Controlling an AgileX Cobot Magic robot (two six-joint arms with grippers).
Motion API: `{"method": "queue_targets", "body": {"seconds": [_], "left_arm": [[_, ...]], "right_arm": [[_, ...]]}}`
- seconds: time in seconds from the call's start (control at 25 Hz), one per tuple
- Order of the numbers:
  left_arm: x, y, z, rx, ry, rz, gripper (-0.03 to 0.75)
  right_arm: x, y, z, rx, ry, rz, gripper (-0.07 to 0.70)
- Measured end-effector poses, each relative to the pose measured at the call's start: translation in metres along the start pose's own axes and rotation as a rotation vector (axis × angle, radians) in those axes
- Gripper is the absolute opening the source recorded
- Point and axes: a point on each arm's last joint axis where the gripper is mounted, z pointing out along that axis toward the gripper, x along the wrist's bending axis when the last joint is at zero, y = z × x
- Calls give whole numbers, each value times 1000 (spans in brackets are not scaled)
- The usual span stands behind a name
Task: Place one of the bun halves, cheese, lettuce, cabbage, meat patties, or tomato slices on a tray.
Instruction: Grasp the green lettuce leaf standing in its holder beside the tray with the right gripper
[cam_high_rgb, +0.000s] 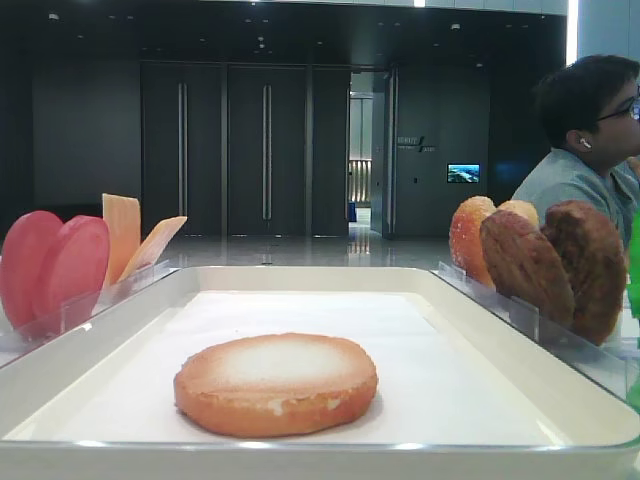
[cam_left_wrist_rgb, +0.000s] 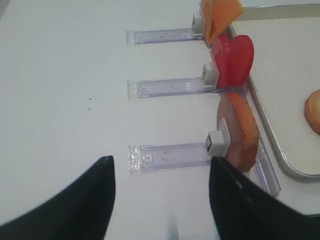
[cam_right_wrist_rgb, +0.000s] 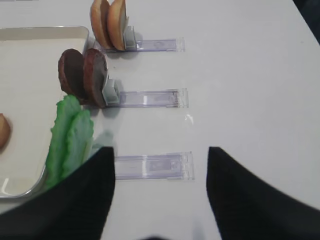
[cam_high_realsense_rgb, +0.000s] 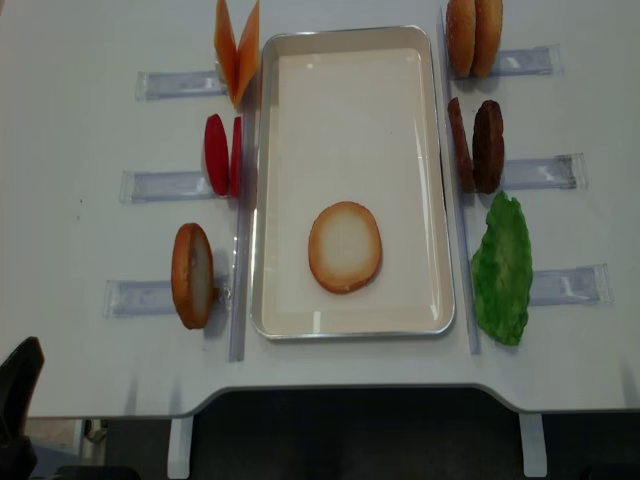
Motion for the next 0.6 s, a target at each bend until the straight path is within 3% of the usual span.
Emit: {"method": "queue_targets", "body": {"seconds": [0.08, 0.6], "left_arm": [[0, 0, 0, 0, 0, -3, 452], [0, 0, 0, 0, 0, -26, 452]], "right_arm": [[0, 0, 1, 15, 1, 10, 395], [-4, 29, 36, 318, 31, 70, 377]]}}
